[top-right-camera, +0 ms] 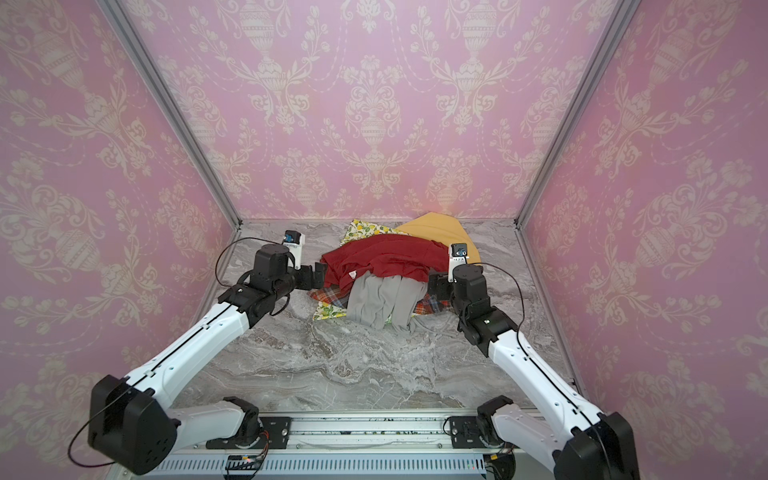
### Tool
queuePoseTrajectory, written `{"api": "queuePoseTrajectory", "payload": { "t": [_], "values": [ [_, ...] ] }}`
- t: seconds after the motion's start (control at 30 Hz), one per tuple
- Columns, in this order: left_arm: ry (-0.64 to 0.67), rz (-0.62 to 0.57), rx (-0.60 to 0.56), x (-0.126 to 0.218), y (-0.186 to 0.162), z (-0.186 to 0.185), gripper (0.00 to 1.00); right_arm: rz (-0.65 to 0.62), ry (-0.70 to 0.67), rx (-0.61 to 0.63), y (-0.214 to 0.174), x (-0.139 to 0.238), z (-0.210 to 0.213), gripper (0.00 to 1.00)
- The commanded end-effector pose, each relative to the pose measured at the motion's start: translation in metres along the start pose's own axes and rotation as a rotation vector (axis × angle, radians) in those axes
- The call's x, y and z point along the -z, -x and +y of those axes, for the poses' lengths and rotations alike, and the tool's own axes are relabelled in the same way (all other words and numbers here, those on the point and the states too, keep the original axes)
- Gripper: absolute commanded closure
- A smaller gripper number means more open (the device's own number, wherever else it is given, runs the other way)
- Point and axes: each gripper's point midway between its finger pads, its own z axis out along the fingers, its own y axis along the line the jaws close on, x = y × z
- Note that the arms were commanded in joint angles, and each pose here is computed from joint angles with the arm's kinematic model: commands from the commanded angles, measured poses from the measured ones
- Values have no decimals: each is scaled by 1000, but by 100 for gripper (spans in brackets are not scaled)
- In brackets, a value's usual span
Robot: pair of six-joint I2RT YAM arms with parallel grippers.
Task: Pick out a specific cloth from the pile
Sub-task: 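Reach both grippers toward the grey pants under the red shirt, then close both grippers on the grey pants at the pile's near edge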
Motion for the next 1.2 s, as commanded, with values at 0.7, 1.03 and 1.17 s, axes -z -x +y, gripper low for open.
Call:
{"api": "queuePoseTrajectory", "payload": {
  "t": [0.7,1.03,1.17],
  "values": [
    [-202,394,-66,-80,-108,-117,10,385,300,-323,-91,-28,79,7],
    [-293,398,-23,-106,-111,-151,32,421,365,-422,-107,-42,98,10],
    [-341,376,-30,-106,-107,-169,45,439,383,-441,-115,-50,107,11]
  ]
}}
